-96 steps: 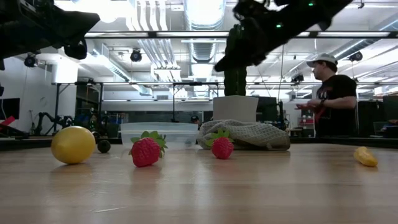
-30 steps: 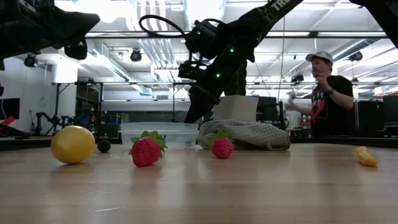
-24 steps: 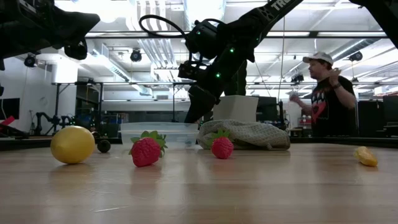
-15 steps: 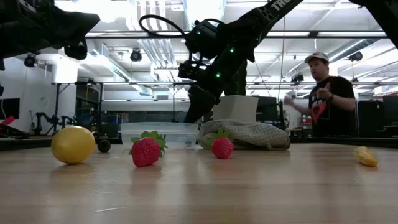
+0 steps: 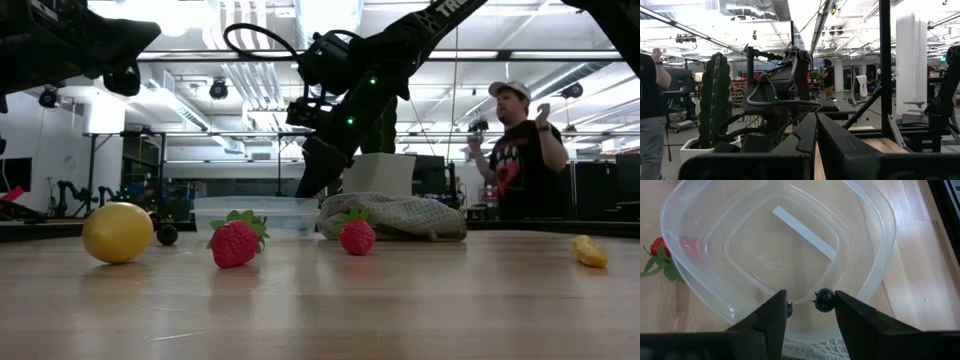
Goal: Pick and placing Produce into tupperware
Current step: Put the blueberry into the transparent bin, then put the corn into the transparent bin
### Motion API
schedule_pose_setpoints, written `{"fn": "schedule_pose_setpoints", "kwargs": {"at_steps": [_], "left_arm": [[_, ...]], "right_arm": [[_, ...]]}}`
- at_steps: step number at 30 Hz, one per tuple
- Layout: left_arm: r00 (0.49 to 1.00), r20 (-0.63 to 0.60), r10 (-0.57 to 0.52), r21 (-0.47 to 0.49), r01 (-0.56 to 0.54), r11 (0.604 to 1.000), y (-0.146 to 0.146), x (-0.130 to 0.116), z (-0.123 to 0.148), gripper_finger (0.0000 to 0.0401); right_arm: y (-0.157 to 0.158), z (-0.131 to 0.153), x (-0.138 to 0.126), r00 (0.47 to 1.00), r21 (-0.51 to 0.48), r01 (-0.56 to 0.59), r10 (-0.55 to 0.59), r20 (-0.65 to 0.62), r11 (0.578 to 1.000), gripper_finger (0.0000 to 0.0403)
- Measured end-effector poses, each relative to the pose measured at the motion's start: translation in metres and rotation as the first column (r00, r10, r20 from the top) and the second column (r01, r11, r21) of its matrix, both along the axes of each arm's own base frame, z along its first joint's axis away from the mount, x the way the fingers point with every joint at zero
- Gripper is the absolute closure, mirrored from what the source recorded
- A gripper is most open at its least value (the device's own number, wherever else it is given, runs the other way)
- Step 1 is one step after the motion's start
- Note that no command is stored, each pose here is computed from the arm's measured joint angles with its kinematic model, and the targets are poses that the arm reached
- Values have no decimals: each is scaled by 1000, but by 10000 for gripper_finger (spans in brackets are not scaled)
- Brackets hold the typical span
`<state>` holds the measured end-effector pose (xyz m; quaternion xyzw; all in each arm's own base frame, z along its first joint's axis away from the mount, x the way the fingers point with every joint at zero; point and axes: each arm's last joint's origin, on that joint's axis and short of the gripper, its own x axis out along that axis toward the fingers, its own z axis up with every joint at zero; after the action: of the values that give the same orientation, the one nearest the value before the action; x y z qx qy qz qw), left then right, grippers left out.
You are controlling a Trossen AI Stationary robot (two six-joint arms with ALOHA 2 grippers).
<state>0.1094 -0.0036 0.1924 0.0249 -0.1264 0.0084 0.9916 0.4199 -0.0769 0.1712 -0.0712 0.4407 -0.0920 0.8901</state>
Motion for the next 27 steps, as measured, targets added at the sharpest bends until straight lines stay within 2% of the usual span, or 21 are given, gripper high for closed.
{"fn": "schedule_pose_setpoints", "kwargs": {"at_steps": [13, 22, 27], "left_arm": [[1000, 0, 0, 0, 0, 1000, 0, 0, 0, 401], [1000, 0, 1, 0, -1, 1000, 0, 0, 0, 401], [1000, 0, 0, 0, 0, 1000, 0, 0, 0, 401]], "right_arm": [[1, 1, 0, 1000, -10, 1, -1, 0, 1000, 203], [2, 2, 0, 1000, -8, 3, -3, 4, 1000, 197], [4, 21, -4, 998, 19, 39, -40, 54, 999, 197]]}}
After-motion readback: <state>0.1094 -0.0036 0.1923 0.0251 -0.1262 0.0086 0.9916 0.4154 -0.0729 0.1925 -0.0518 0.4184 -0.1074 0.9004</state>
